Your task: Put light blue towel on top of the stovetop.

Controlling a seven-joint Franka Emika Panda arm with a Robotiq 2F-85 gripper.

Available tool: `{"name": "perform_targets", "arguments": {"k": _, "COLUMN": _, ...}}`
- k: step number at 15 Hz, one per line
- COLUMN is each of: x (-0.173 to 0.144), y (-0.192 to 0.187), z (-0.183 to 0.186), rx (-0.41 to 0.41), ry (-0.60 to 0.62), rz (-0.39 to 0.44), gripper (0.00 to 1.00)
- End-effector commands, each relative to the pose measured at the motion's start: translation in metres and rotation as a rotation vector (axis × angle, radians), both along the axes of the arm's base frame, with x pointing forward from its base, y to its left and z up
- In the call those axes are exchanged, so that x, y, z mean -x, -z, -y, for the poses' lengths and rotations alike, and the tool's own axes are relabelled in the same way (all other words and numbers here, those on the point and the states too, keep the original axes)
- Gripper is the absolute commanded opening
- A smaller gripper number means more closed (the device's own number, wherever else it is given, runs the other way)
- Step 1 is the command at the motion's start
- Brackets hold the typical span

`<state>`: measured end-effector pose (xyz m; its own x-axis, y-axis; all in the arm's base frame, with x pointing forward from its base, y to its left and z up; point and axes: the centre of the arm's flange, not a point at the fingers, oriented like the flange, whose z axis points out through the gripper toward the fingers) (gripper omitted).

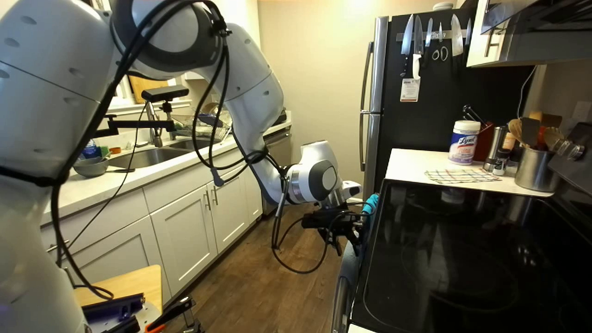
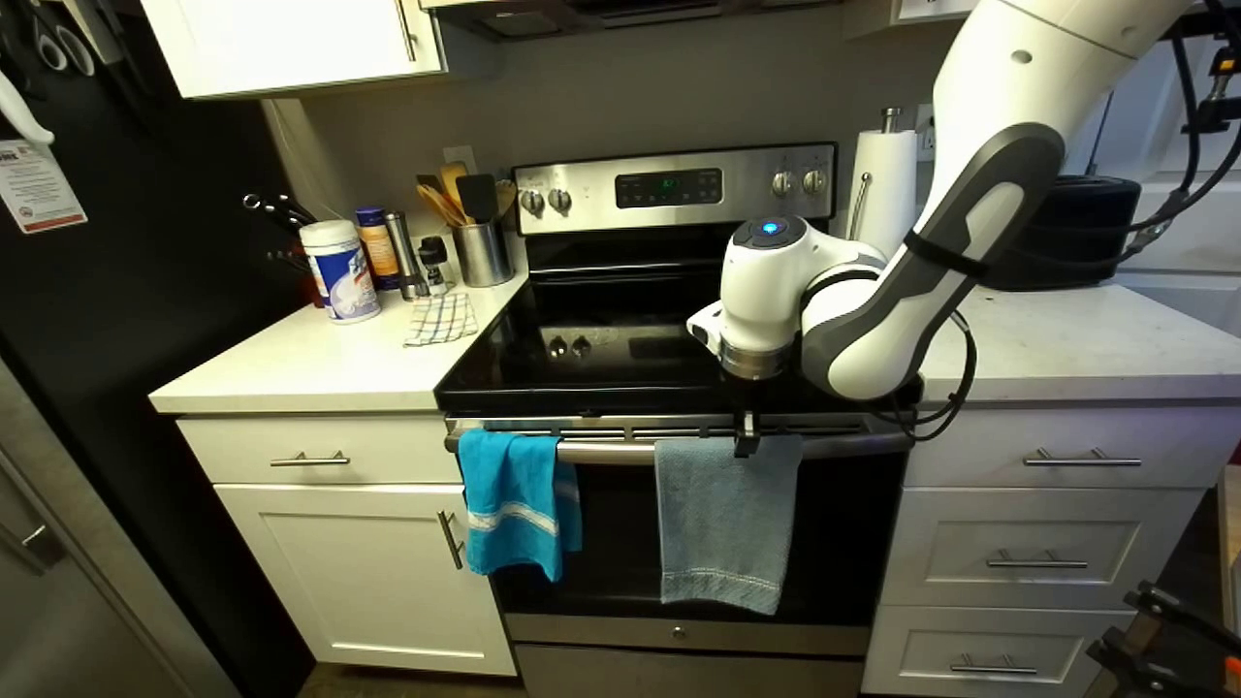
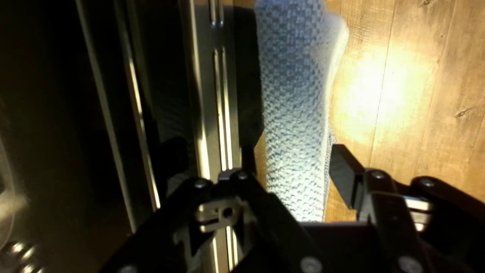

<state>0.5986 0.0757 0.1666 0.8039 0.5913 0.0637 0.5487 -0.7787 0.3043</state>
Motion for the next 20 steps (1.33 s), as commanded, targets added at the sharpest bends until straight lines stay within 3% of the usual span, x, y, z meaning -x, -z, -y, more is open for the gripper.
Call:
{"name": "perform_targets", "arguments": {"k": 1, "x": 0.0, "y": 0.0006, "z": 0.0037, "rx": -0.012, "ry": -0.029, "rz": 0.009, "gripper": 0.25}}
{"name": "perform_targets", "arguments": {"k": 5, "x": -0.004, "y": -0.0009, "z": 0.0005, "rx": -0.019, "ry": -0.031, "rz": 0.012, "gripper": 0.01}}
{"name": "perform_targets", "arguments": {"k": 16, "x": -0.0045, "y": -0.0083, "z": -0.0007, "rx": -0.028, "ry": -0.027, "rz": 0.031, "gripper": 0.01}}
{"name": "perform_targets", "arguments": {"k": 17, "x": -0.0059, "y": -0.0082, "z": -0.0001, "rx": -0.027, "ry": -0.024, "rz": 0.027, "gripper": 0.29}}
{"name": "perform_targets", "arguments": {"k": 18, "x": -0.007, "y": -0.0078, "z": -0.0002, "rx": -0.027, "ry": -0.024, "rz": 0.027, "gripper": 0.29}}
{"name": "perform_targets", "arguments": {"k": 20, "x": -0.0092, "y": -0.0069, "z": -0.0008, "rx": -0.029, "ry": -0.023, "rz": 0.025, "gripper": 0.41}}
